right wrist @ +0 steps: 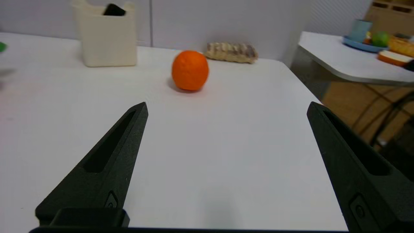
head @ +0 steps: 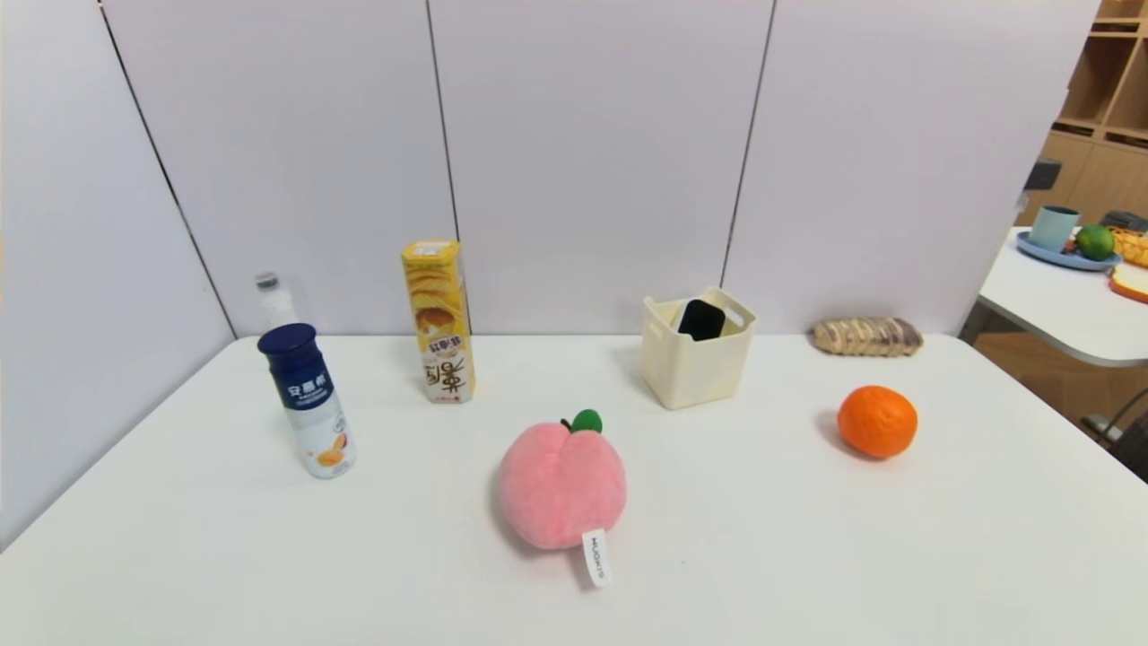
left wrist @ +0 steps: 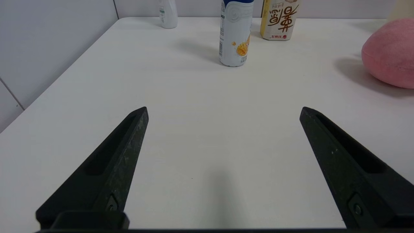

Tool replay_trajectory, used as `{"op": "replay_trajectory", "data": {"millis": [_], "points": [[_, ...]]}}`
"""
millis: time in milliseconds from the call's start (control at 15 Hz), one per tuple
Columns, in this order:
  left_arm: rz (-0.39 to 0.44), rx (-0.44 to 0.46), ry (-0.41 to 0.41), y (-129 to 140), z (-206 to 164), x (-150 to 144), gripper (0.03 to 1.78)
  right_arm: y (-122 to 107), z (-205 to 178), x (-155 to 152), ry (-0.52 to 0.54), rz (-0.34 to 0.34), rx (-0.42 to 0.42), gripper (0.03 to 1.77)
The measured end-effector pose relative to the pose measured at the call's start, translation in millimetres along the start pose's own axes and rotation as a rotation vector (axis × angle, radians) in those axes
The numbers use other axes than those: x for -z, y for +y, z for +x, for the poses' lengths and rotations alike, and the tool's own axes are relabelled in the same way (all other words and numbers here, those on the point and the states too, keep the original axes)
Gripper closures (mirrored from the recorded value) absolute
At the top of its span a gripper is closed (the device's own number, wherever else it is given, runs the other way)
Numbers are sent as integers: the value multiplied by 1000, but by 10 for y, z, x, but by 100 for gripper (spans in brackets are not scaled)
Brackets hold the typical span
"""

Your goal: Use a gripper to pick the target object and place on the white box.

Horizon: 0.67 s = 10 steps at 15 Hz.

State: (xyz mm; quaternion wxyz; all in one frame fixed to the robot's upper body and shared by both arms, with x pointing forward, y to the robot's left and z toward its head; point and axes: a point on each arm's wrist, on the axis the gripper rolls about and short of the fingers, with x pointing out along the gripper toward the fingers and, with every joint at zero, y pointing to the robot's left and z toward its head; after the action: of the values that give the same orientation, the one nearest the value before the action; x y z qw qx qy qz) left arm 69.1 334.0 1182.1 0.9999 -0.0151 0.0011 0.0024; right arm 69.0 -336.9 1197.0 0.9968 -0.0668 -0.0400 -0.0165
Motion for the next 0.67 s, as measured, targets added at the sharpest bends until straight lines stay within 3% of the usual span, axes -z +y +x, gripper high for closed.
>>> {"op": "replay_trajectory", "data": {"millis": [333, 667], "points": [[0, 0, 0, 0, 0, 0, 12, 28, -12, 135, 68, 0, -57, 11], [0, 0, 0, 0, 0, 0, 12, 29, -13, 141, 75, 5, -57, 11]]}}
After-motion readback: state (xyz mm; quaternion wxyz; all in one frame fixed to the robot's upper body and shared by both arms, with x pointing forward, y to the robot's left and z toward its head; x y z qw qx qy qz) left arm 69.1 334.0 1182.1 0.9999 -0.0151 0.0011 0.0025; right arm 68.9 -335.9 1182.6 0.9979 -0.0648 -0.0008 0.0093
